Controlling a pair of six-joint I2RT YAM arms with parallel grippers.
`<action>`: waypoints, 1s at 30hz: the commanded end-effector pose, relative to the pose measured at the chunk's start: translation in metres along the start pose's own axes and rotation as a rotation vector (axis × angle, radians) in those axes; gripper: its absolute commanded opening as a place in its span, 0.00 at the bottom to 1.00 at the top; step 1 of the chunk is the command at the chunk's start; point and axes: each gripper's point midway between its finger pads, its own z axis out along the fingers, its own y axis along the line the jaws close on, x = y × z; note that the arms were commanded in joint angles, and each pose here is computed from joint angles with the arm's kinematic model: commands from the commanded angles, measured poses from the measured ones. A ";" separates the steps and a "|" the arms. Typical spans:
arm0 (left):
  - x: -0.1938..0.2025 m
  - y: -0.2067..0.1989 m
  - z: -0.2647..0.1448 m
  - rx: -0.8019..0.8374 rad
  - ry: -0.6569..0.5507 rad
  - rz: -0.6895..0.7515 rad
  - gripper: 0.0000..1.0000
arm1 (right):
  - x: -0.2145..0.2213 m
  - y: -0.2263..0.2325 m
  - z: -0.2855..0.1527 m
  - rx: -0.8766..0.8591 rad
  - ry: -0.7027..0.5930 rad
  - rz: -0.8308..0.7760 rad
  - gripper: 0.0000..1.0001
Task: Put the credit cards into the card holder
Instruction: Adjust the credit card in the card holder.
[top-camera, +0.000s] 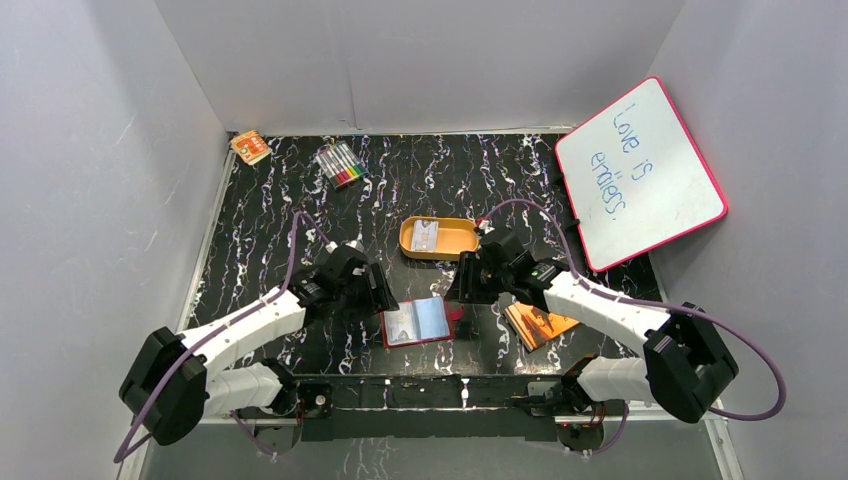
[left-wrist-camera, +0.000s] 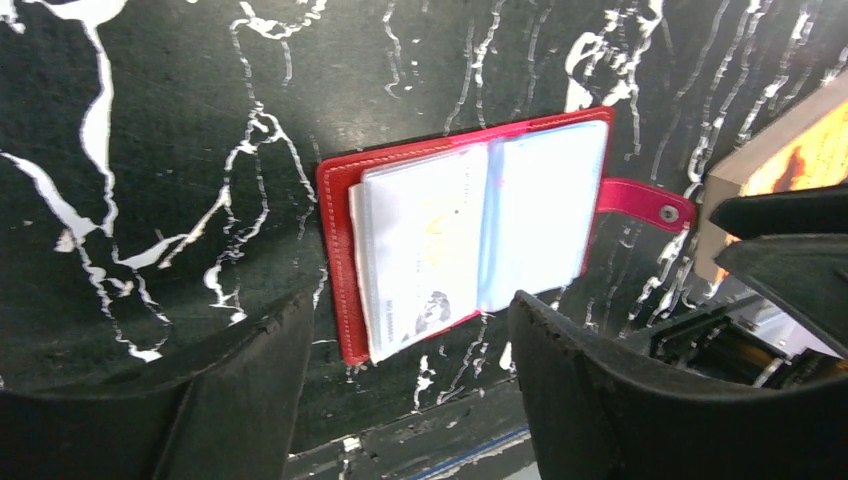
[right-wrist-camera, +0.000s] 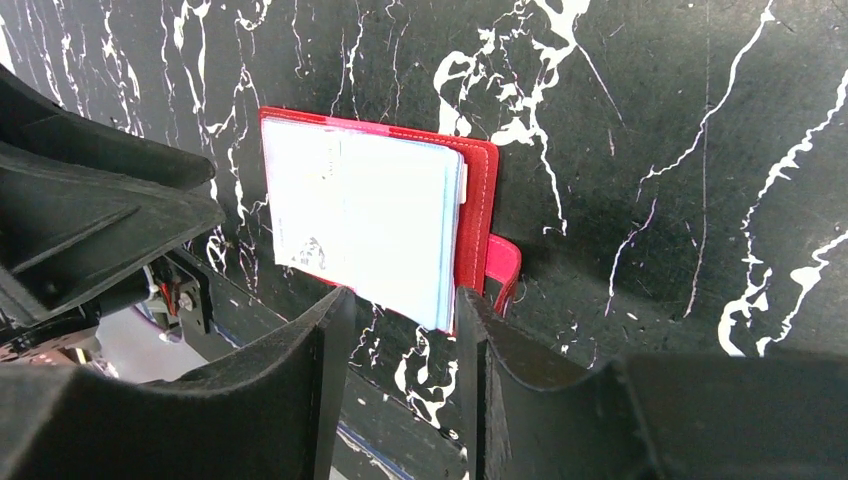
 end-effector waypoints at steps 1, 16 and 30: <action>-0.010 -0.029 -0.012 0.124 -0.023 0.028 0.65 | -0.013 0.018 0.000 -0.048 -0.034 -0.063 0.49; 0.018 -0.022 0.039 0.122 0.130 -0.008 0.11 | -0.019 0.020 -0.002 -0.052 -0.071 -0.062 0.43; -0.001 -0.018 0.008 0.069 0.032 0.035 0.18 | -0.073 0.038 -0.018 -0.025 -0.254 -0.130 0.54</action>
